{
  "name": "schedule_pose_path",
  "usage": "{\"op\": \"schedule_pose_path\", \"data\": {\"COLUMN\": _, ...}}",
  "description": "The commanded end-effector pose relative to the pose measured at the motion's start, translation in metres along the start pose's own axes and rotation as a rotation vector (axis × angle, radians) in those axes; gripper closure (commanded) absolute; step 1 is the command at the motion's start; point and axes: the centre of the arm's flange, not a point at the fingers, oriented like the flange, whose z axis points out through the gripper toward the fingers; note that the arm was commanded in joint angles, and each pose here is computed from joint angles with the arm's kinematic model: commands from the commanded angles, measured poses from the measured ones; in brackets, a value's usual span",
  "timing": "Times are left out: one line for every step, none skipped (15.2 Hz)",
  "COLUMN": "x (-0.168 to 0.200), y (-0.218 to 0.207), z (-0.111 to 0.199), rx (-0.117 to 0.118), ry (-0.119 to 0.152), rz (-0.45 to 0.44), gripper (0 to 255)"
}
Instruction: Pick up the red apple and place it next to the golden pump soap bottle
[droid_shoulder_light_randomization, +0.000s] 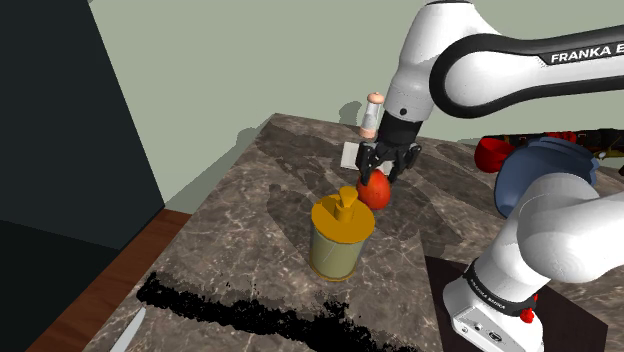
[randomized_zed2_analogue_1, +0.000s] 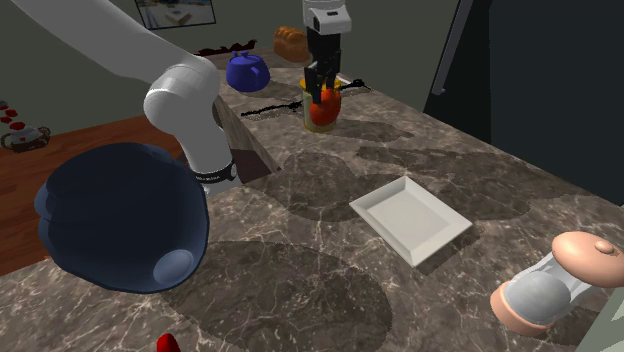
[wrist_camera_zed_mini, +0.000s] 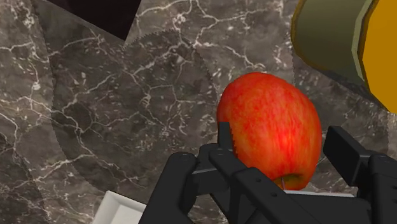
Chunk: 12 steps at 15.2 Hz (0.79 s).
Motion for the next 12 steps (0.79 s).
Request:
{"op": "schedule_pose_path", "data": {"x": -0.001, "y": 0.0, "z": 0.01, "rx": 0.0, "ry": 0.001, "rz": 0.0, "gripper": 255}}
{"op": "schedule_pose_path", "data": {"x": -0.001, "y": 0.001, "z": 0.015, "rx": 0.0, "ry": 0.001, "rz": 0.0, "gripper": 255}}
{"op": "schedule_pose_path", "data": {"x": -0.001, "y": 0.001, "z": 0.021, "rx": 0.0, "ry": 0.001, "rz": 0.0, "gripper": 255}}
{"op": "schedule_pose_path", "data": {"x": -0.001, "y": 0.001, "z": 0.026, "rx": 0.0, "ry": 0.001, "rz": 0.0, "gripper": 255}}
{"op": "schedule_pose_path", "data": {"x": -0.001, "y": 0.002, "z": 0.031, "rx": 0.0, "ry": 0.001, "rz": 0.0, "gripper": 255}}
{"op": "schedule_pose_path", "data": {"x": -0.001, "y": 0.002, "z": 0.037, "rx": 0.0, "ry": 0.001, "rz": 0.0, "gripper": 255}}
{"op": "schedule_pose_path", "data": {"x": -0.001, "y": 0.003, "z": 0.042, "rx": 0.0, "ry": 0.001, "rz": 0.0, "gripper": 255}}
{"op": "schedule_pose_path", "data": {"x": -0.001, "y": 0.003, "z": 0.047, "rx": 0.0, "ry": 0.001, "rz": 0.0, "gripper": 255}}
{"op": "schedule_pose_path", "data": {"x": -0.001, "y": 0.003, "z": 0.052, "rx": 0.0, "ry": 0.001, "rz": 0.0, "gripper": 255}}
{"op": "schedule_pose_path", "data": {"x": -0.001, "y": 0.004, "z": 0.058, "rx": 0.0, "ry": 0.001, "rz": 0.0, "gripper": 255}}
{"op": "schedule_pose_path", "data": {"x": -0.001, "y": 0.004, "z": 0.063, "rx": 0.0, "ry": 0.001, "rz": 0.0, "gripper": 255}}
{"op": "schedule_pose_path", "data": {"x": -0.001, "y": 0.005, "z": 0.068, "rx": 0.0, "ry": 0.001, "rz": 0.0, "gripper": 255}}
